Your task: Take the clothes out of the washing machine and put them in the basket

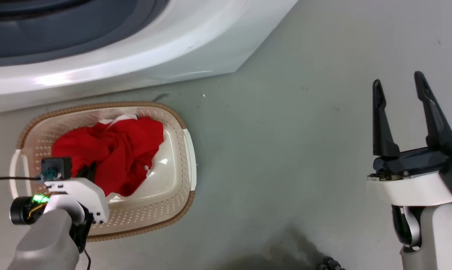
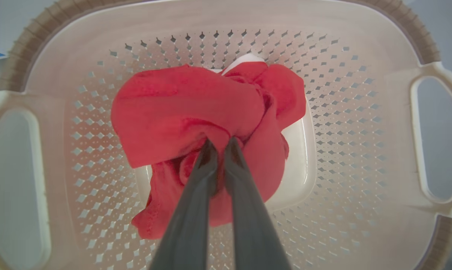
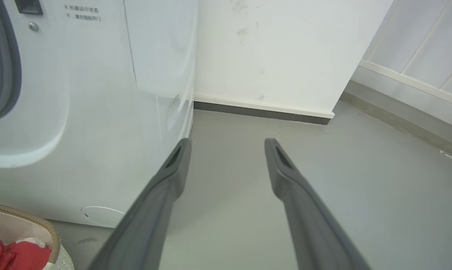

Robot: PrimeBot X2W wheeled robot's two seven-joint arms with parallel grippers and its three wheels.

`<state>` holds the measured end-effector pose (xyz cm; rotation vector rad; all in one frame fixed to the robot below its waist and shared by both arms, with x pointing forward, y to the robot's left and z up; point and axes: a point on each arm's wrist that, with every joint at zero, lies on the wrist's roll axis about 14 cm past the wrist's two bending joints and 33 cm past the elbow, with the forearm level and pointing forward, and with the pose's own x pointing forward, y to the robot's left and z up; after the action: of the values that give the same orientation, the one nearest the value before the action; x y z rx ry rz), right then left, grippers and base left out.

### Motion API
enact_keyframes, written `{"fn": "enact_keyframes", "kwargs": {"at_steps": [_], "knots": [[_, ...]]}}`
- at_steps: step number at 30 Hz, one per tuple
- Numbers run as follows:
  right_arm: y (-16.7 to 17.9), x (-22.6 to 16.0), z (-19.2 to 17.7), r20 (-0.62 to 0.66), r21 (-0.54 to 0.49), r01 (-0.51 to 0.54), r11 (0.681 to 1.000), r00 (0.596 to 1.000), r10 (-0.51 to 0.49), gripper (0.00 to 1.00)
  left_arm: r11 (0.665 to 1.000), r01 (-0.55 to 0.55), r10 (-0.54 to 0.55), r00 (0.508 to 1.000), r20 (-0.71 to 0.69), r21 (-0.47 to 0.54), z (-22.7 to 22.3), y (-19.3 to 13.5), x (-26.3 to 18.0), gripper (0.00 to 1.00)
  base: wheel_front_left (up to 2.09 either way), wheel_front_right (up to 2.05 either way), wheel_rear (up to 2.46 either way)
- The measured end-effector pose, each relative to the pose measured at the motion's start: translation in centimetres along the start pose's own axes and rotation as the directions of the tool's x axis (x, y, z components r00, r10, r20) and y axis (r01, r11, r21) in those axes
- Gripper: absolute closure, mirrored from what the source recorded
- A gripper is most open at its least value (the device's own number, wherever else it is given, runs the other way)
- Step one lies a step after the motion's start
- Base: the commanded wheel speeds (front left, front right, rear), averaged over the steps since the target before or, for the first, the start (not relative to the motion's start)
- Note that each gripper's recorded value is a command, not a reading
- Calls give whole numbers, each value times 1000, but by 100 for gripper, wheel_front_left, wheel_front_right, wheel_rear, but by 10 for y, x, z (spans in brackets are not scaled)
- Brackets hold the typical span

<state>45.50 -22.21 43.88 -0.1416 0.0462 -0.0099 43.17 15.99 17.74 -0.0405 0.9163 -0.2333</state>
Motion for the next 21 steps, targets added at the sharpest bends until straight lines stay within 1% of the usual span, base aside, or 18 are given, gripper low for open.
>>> {"fn": "enact_keyframes", "kwargs": {"at_steps": [3, 10, 12, 13, 14, 15, 21], "knots": [[-5, 1, -18, -44, -20, 12, 1000, 999, -12, 0, 1000, 7, -7, 1000, -23, -7, -6, -2, 19, 100, 0, 0, 0], [-2, 4, -41, -97, -32, 2, 999, 995, -5, 0, 1000, 21, -22, 998, -61, -4, -18, -8, 36, 100, 0, 0, 0], [-1, 4, -41, -98, -31, 0, 1000, 995, -3, 0, 1000, 20, -20, 998, -59, -2, -18, -7, 36, 100, 0, 0, 0], [-1, 5, -41, -96, -30, -1, 1000, 995, -2, 0, 1000, 16, -16, 998, -57, -5, -17, -7, 35, 64, 0, 0, 0], [-1, 5, -40, -92, -29, -2, 1000, 996, -1, 0, 1000, 12, -12, 999, -53, -6, -15, -7, 35, 7, 0, 0, 0], [0, 7, -37, -83, -28, -3, 1000, 997, 0, 0, 1000, 9, -9, 999, -46, -5, -13, -7, 34, 0, 0, 0, 0], [-1, 5, -19, -43, -21, -1, 1000, 999, 0, 0, 1000, 24, -23, 999, 35, -8, 13, -14, 21, 0, 0, 0, 0]]}}
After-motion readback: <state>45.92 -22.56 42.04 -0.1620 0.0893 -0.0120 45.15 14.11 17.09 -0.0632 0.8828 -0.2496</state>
